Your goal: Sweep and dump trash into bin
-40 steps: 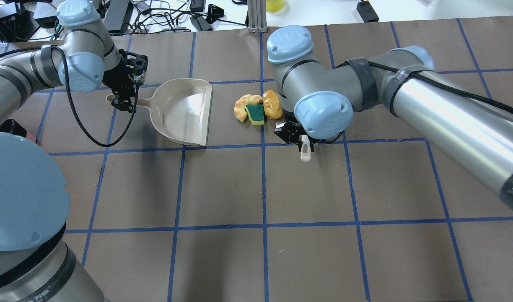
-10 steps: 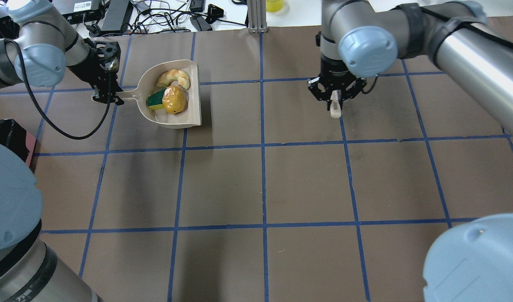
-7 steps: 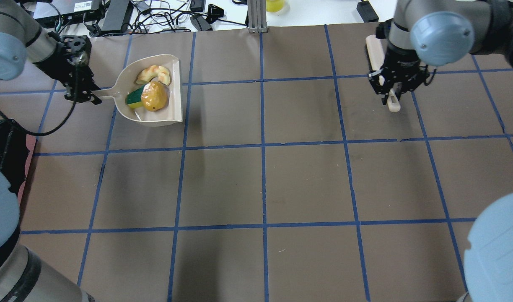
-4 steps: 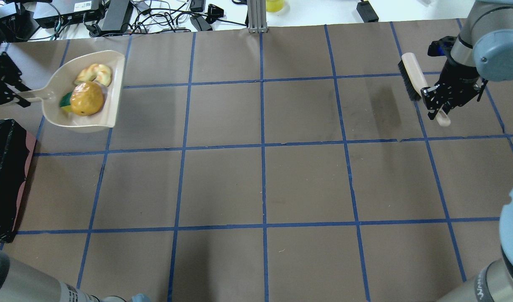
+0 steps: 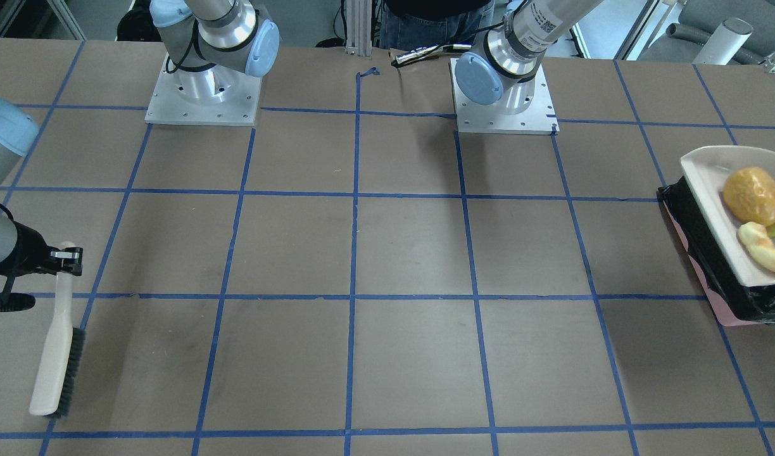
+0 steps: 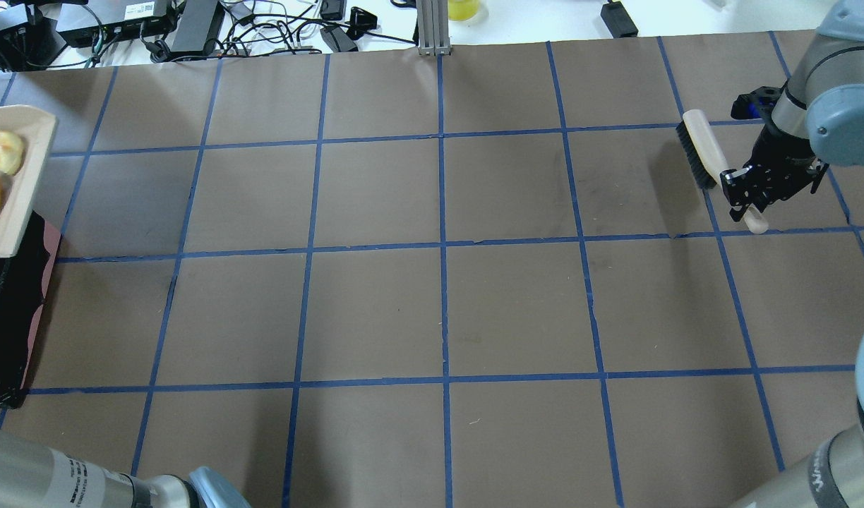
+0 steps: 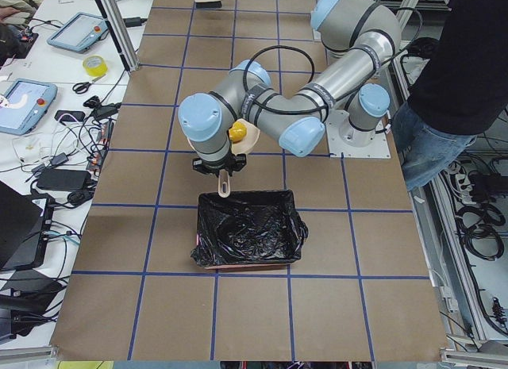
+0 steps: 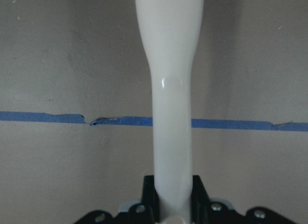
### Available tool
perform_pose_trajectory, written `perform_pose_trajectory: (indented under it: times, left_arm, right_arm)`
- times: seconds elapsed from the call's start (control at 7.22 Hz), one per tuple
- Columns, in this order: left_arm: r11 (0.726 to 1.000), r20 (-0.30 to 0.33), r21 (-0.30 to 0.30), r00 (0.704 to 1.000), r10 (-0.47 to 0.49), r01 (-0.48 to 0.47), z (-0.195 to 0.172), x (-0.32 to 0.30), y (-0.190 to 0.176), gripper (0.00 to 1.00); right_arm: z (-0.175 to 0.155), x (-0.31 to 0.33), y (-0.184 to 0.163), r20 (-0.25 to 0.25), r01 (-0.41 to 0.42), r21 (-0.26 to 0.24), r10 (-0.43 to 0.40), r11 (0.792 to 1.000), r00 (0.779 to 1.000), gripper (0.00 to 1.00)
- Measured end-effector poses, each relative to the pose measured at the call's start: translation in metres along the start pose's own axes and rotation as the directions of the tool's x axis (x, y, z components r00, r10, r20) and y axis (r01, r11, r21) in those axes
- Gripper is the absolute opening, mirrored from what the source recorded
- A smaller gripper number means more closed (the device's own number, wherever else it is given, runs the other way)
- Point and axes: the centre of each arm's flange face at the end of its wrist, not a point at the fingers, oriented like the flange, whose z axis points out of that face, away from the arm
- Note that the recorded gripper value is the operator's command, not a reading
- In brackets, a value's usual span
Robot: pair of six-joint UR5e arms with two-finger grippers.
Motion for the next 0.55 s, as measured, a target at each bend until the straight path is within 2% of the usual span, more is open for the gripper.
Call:
perform_pose_trajectory:
  times: [0.28,0.55]
  left_arm:
    - [1.0,0.028,-0.013,1.0,0.012,-0.012,-0.001,0.031,0.076,0.0]
    - [0.996,0.059,-0.064,0.996,0.073,-0.07,0.007,0.039,0.134,0.0]
  right_arm:
    - [0.007,-0.002,0.003,0.006,0.0,-0.011,0.0,1.0,1.0,0.0]
    - [0.009,-0.003,0.004,0.007,-0.007,-0.015,0.007,1.0,1.0,0.0]
